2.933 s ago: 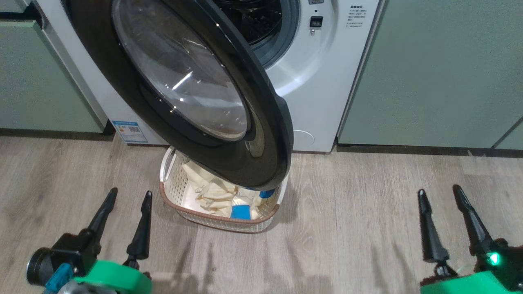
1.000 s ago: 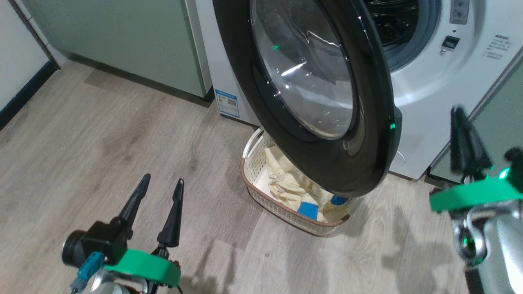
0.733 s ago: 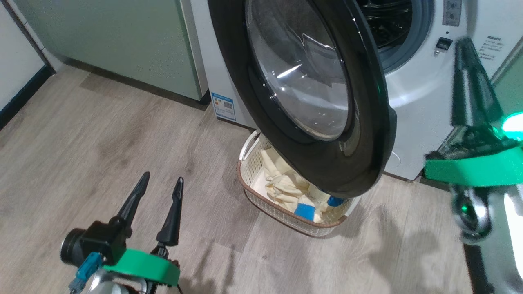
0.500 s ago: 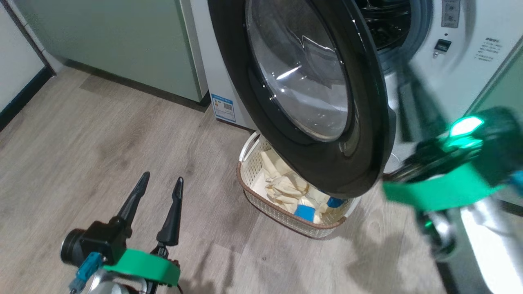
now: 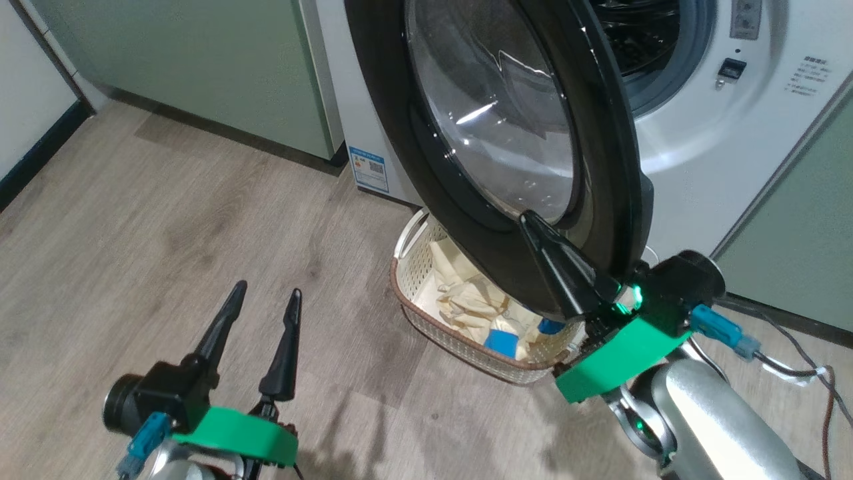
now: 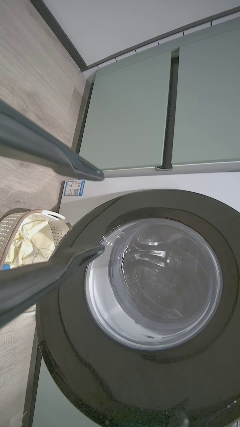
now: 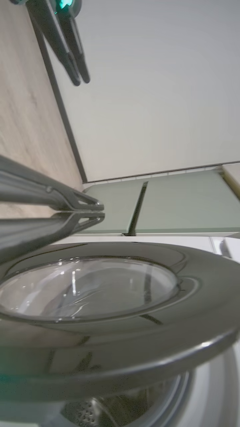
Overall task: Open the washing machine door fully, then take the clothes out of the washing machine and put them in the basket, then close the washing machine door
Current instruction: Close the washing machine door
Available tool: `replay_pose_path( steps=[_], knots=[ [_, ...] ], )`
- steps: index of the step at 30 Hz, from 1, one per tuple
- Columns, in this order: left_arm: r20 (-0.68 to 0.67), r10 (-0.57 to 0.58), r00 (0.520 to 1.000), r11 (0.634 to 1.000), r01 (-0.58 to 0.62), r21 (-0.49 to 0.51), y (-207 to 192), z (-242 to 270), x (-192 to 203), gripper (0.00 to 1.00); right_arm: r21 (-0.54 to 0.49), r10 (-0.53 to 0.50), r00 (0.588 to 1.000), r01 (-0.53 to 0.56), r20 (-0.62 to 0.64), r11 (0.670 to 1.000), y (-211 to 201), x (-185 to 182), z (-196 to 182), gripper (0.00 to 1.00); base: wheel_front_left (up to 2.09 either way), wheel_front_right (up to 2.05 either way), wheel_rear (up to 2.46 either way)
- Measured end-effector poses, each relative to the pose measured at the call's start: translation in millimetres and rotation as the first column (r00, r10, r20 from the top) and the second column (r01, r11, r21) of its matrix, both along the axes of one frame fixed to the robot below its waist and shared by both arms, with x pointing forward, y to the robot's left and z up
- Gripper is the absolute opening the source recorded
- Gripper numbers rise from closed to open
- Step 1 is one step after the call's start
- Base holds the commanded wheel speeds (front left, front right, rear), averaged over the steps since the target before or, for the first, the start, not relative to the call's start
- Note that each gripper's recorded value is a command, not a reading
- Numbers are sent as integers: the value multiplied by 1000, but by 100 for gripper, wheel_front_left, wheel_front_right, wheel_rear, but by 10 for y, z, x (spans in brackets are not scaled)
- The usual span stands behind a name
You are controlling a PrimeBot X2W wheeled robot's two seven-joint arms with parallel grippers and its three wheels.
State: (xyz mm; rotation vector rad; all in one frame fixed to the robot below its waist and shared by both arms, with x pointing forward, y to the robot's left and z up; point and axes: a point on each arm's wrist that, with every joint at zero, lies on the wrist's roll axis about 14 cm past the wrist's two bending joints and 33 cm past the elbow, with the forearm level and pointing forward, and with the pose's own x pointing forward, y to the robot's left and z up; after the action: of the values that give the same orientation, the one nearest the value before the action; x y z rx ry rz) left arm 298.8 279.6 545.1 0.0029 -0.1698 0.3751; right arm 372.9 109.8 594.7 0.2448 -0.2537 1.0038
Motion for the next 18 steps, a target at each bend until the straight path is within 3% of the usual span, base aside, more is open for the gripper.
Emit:
replay_pose_path(
  steps=[18],
  knots=[
    [-5, -5, 1000, 1000, 5, 0, -9, -23, 41, 100, -124, -102, 985, 85, -139, 989, -192, 281, -616, 0, 0, 0, 0]
  ],
)
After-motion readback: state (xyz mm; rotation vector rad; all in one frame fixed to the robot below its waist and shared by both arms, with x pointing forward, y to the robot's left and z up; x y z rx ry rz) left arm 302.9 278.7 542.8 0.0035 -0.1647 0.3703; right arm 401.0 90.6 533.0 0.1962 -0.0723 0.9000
